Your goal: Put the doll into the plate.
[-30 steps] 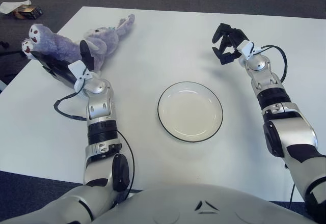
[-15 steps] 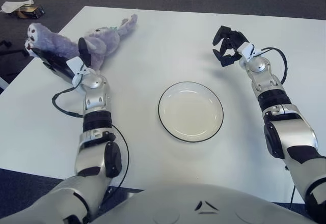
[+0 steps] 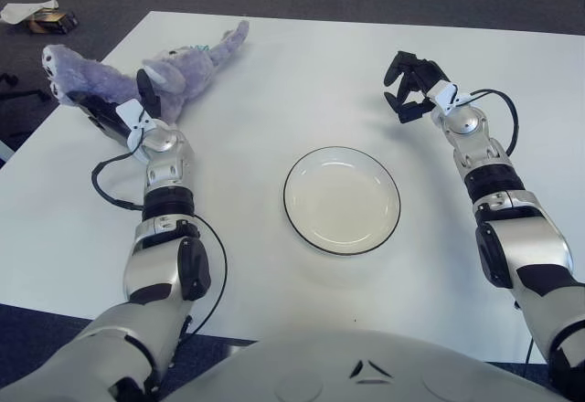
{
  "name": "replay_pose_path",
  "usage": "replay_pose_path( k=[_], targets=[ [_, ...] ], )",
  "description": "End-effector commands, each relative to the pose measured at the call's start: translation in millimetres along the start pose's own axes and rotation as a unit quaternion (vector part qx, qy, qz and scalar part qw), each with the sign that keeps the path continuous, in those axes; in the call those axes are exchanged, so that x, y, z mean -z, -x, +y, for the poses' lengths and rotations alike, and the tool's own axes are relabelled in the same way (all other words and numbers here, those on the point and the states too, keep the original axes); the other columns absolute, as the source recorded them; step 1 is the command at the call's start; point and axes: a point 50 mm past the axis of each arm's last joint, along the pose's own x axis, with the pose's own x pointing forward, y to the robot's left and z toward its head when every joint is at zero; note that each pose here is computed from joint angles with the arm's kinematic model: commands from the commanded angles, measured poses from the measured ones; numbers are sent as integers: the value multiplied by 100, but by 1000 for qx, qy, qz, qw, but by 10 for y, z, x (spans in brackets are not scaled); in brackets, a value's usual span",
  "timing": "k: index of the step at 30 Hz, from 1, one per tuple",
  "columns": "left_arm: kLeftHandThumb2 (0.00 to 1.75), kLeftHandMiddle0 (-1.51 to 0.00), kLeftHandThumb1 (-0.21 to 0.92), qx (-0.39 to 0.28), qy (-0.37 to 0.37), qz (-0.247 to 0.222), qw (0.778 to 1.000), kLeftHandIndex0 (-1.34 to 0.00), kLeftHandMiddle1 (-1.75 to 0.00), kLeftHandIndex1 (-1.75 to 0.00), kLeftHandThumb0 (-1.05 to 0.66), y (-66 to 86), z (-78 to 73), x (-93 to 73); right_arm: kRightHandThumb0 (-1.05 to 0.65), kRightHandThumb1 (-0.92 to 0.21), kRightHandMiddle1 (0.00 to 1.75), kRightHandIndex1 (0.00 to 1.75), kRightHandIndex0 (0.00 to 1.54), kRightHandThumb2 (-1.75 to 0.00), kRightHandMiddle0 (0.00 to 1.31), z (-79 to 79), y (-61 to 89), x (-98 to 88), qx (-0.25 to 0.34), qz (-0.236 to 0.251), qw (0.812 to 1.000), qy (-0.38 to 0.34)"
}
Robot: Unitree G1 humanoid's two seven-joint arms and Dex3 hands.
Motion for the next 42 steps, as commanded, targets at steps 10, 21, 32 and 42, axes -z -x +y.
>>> replay_pose_path(
  k=[10, 21, 32, 42],
  targets=[
    [16, -3, 87, -32, 31, 26, 999, 0, -2, 0, -104, -67, -91, -48, -1, -24, 167, 175, 66, -139, 48, -7, 65, 110, -4, 18, 1000, 7],
    [17, -2, 88, -39, 3, 44, 998, 0, -1, 0, -101, -97, -122, -25, -1, -25, 173, 175, 65, -140, 44, -12, 92, 160, -5, 26, 1000, 0],
    [50, -9, 67, -4, -3, 63, 998, 0, -163, -156, -85, -177, -97, 19, -1, -27, 174, 175, 64, -138, 41, -5, 128, 220, -11, 35, 999, -16],
    [76, -29, 53, 2, 10, 87, 996, -16, -174, -174, -63, -199, -105, 35, -1, -28, 174, 175, 64, -137, 40, -11, 148, 241, -15, 35, 999, -13]
  ],
)
